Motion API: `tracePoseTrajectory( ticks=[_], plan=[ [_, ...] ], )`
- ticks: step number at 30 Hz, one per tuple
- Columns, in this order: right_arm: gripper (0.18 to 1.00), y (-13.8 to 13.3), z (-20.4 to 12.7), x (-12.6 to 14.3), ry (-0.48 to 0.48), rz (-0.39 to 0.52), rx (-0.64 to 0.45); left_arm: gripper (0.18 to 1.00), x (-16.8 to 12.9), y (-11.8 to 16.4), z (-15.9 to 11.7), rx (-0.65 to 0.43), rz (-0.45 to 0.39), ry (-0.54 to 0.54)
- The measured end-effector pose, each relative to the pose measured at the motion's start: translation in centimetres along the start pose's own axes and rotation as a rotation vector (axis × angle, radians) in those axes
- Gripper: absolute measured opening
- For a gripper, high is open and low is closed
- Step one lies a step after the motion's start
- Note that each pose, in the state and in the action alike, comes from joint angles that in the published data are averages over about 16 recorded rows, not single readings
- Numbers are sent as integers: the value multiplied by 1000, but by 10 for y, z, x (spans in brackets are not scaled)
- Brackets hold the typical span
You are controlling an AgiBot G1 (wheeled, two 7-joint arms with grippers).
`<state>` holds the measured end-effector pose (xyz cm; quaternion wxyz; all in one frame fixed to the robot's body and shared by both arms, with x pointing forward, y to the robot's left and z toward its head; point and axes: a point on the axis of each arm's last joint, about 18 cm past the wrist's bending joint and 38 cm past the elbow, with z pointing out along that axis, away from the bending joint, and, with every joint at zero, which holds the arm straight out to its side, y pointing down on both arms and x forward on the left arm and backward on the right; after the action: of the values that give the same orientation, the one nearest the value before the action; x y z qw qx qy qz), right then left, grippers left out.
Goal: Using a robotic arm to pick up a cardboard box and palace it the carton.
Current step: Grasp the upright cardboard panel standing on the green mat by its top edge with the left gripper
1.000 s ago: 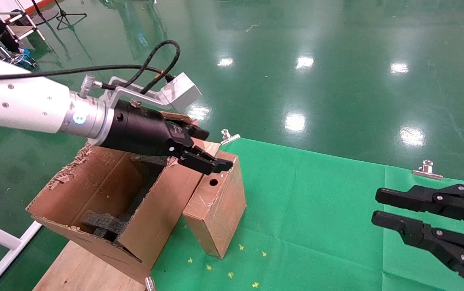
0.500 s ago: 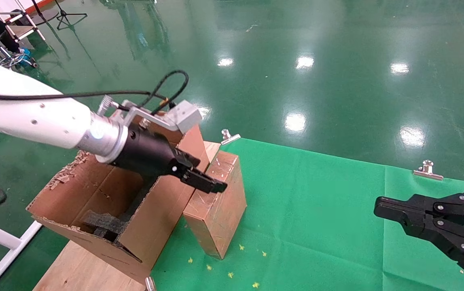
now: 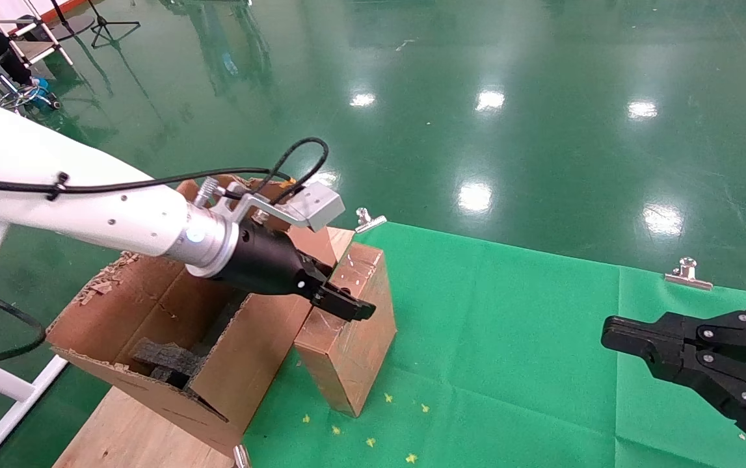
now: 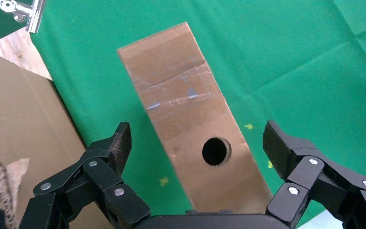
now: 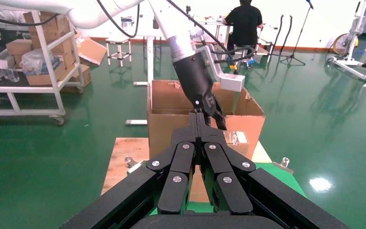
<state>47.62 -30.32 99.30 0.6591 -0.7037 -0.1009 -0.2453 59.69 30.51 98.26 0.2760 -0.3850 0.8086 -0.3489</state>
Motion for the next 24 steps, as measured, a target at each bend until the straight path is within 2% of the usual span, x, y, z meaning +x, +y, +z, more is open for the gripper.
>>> tracePoseTrajectory(
  ticks=[24],
  plan=[
    [214, 0, 0, 0, 1, 0, 0, 999, -3, -7, 9, 48, 28, -31]
  ],
)
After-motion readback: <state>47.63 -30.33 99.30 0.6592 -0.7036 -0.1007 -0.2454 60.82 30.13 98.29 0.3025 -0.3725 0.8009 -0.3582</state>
